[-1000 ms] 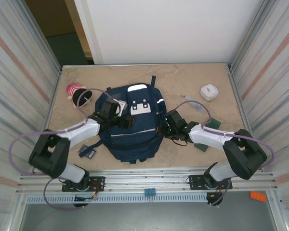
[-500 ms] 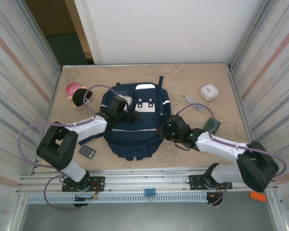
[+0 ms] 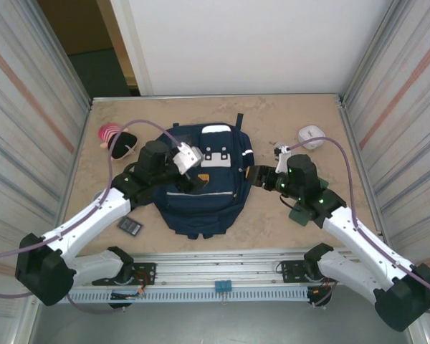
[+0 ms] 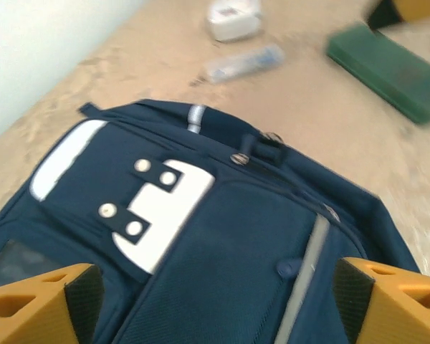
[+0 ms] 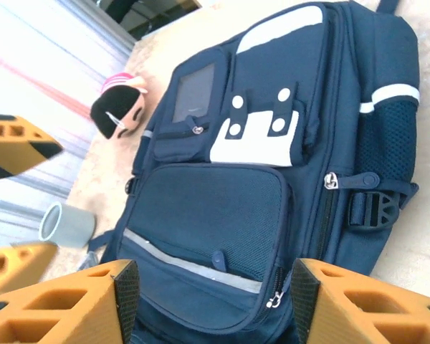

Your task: Pack the student bag

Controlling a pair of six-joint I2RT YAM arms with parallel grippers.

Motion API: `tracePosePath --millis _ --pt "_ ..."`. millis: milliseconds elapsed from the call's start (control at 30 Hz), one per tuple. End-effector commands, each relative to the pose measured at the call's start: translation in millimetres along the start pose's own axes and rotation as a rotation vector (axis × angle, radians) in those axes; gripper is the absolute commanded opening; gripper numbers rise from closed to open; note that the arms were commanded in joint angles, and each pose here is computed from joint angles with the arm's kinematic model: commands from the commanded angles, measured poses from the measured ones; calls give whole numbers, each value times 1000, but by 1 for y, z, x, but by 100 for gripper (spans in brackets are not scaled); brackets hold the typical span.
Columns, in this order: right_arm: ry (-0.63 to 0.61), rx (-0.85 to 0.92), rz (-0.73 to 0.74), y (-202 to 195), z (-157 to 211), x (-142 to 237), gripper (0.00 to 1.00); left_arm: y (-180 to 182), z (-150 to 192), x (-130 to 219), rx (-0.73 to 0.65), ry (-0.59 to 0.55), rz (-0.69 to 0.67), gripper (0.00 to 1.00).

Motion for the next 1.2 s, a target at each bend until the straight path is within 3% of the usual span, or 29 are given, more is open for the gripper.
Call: tracePosePath --millis 0,333,800,967,1067,1167 --pt "27 72 -49 7 -2 5 59 -27 23 -7 -225 77 183 86" --pt "44 47 -32 -7 10 -5 59 -36 61 -46 -398 284 241 94" --pt "57 38 -31 -12 16 -11 59 -63 71 -65 -396 285 433 97" --pt "54 33 -30 -14 17 -11 59 -59 92 -83 -479 397 274 96" --pt "56 28 -32 -14 19 -12 59 -49 98 -97 -468 466 175 85" --pt "54 33 -21 -16 19 -10 59 -50 84 -95 -465 437 146 58"
Point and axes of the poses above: each hand's point on the last joint's axis, 136 mm out from that joint toward the fingers, its own x axis back along the fingers, its own y axis along the line the jaws close on, z = x × y, the point moved 7 cm from there along x, back along the fingers, and after that the axes turned 2 degrees about -x, right-handed, at the moved point
